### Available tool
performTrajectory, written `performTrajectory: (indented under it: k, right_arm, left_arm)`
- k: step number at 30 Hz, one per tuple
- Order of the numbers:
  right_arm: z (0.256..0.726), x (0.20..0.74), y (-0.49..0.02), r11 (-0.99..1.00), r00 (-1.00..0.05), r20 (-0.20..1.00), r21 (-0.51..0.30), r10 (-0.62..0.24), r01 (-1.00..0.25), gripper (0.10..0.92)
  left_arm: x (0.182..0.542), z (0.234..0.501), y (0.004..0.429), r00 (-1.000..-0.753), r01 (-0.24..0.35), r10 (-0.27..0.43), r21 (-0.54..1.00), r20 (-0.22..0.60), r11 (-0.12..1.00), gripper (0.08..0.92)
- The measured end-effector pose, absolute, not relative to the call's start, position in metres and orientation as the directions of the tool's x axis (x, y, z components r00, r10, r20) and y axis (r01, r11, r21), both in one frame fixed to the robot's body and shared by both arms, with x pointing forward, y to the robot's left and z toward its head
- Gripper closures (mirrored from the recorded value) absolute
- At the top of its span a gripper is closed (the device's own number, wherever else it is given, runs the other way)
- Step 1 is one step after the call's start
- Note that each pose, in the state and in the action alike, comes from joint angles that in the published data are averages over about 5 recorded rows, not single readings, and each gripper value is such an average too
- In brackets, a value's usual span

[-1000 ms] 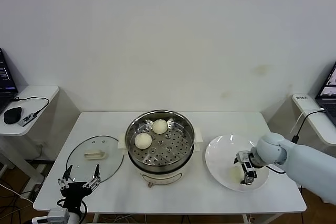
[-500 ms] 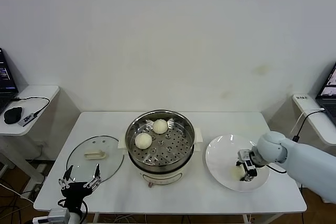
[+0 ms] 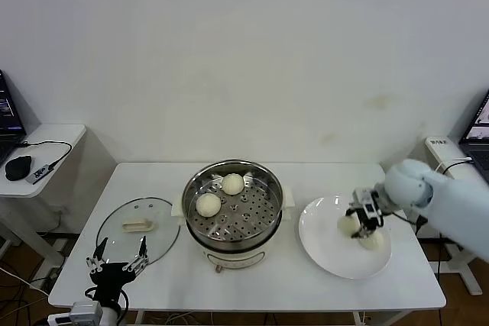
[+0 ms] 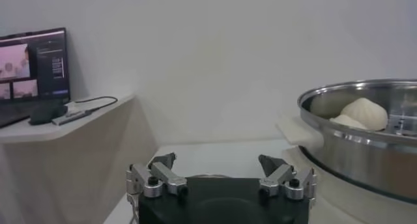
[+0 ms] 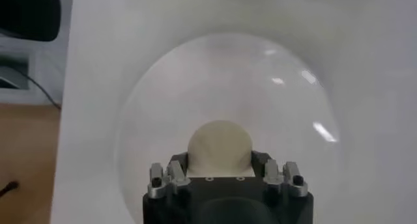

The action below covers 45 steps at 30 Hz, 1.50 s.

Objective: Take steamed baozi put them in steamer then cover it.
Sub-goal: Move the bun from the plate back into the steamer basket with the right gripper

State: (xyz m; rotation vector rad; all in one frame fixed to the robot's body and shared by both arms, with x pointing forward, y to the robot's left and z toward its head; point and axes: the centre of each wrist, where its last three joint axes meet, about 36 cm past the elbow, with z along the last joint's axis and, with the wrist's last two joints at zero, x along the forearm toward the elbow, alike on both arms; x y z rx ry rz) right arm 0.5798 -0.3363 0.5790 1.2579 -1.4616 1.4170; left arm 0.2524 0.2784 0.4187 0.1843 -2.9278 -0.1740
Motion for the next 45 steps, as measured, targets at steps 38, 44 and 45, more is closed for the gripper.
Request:
performTrajectory:
  k: [38,44,45]
  right_arm:
    - [0.629,0.585,-0.06,-0.743,-0.135,0.919,-0.381,-0.371,-0.55,0.411]
    - [0.608,0.579,-0.041,-0.827,-0.099,0.931,-0.358,-0.351,-0.433,0.411]
    - [0.606,0.578,-0.039,-0.838,-0.095,0.933,-0.353,-0.346,-0.415,0.41]
  left_arm:
    - [0.251,0.421,0.287,-0.965,-0.165,-0.185,0.119,0.185,0.979,0.177]
    - [0.252,0.419,0.285,-0.964,-0.173,-0.191,0.111,0.186,0.979,0.177]
    - [0.252,0.419,0.285,-0.964,-0.173,-0.192,0.111,0.186,0.979,0.177]
